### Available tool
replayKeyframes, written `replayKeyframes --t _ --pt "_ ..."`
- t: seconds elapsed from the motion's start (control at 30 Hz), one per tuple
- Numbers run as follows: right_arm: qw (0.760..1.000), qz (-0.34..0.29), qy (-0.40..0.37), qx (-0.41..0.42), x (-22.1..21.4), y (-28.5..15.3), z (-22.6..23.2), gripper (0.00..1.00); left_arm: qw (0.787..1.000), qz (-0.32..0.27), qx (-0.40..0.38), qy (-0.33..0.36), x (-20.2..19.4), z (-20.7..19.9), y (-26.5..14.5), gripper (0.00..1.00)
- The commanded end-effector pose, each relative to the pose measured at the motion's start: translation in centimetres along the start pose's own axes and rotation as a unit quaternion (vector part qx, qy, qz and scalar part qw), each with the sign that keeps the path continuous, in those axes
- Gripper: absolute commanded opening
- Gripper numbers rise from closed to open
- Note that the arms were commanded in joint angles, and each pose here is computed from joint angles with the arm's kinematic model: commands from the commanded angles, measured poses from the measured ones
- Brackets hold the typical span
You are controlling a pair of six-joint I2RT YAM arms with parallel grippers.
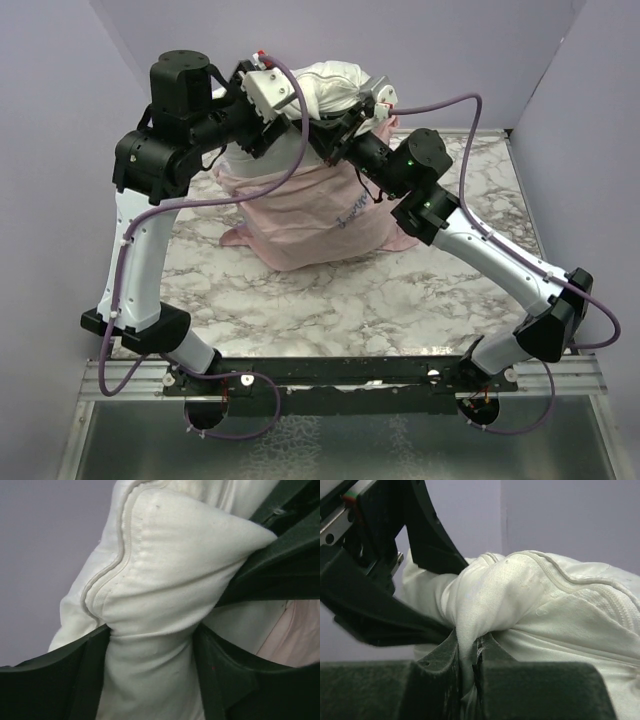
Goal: Remove the pillowcase from the pillow
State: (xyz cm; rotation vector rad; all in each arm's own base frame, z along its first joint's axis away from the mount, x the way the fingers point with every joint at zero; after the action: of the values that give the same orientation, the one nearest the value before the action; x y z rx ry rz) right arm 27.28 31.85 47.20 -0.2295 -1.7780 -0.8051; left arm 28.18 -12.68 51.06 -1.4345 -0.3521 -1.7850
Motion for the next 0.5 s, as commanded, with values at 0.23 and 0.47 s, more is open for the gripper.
replayKeyframes --t 0.23,0.47 --pt "0.993 0.018 0.11 -0.029 4.8 -5.4 -3.1 0.67 0.999 -0.019 0.037 -0.001 -0.9 0.1 0.2 0.0" --pt "0.977 0.064 0.154 -0.13 2.3 -12.7 -7.1 0.8 0.997 -0.036 0.073 0.005 0.2 0.5 -1.7 0.0"
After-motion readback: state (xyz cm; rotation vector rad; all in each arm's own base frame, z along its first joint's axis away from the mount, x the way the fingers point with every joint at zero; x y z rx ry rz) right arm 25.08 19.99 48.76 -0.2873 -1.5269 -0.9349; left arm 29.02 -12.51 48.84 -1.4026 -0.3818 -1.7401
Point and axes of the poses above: each gripper's point midway between its finger pads, its own y axis out along the fingers, its own z axis along the line the jaws close on, x = y × z, the point moved 8 cm from there along -y, back along the fingers, and after that the axes turned 9 degrees about -y, right-handed, at the moved point
